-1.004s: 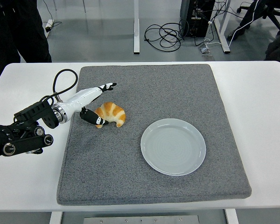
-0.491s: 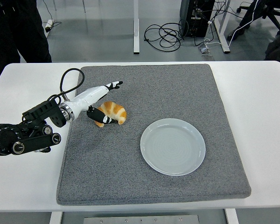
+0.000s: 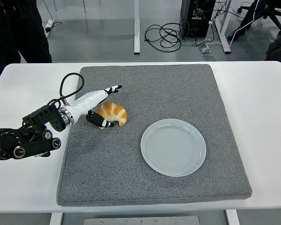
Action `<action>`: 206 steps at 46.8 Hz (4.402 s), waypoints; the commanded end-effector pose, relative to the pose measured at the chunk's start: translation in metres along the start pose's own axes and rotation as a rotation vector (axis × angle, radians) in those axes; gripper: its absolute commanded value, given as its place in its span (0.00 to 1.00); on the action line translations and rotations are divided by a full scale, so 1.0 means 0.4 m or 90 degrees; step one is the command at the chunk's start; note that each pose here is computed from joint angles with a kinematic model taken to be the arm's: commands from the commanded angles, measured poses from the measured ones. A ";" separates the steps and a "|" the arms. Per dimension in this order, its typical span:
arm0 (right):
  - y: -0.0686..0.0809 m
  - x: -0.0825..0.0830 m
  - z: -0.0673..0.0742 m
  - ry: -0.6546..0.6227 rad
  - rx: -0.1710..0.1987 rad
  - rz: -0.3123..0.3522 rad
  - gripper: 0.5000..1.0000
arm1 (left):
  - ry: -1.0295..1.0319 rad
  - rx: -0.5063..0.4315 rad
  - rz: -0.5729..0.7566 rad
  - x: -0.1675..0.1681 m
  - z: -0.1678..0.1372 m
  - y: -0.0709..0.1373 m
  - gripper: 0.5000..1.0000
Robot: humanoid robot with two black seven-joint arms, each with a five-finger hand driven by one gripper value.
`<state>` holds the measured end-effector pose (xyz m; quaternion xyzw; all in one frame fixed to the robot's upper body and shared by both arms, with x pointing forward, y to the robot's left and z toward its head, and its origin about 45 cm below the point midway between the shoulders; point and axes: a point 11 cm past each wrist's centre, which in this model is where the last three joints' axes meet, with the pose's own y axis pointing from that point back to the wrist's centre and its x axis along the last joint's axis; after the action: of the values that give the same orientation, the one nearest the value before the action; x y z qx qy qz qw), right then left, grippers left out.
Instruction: Place the bread on the plate
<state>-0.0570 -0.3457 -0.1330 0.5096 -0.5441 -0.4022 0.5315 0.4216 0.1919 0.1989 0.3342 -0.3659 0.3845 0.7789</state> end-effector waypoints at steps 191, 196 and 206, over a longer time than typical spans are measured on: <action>0.000 0.000 0.000 -0.001 0.000 0.000 1.00 | -0.303 -0.387 -0.078 -0.025 0.579 -0.125 0.00; 0.000 0.000 0.000 -0.001 0.000 0.000 1.00 | -0.315 -0.399 -0.102 -0.073 0.559 -0.112 0.00; 0.000 0.000 0.000 0.000 0.000 0.000 1.00 | -0.331 -0.407 -0.145 -0.139 0.514 -0.094 0.00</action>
<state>-0.0570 -0.3457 -0.1330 0.5096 -0.5442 -0.4023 0.5313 0.3678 -0.0119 0.2543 0.2001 -0.6130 0.0741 0.7607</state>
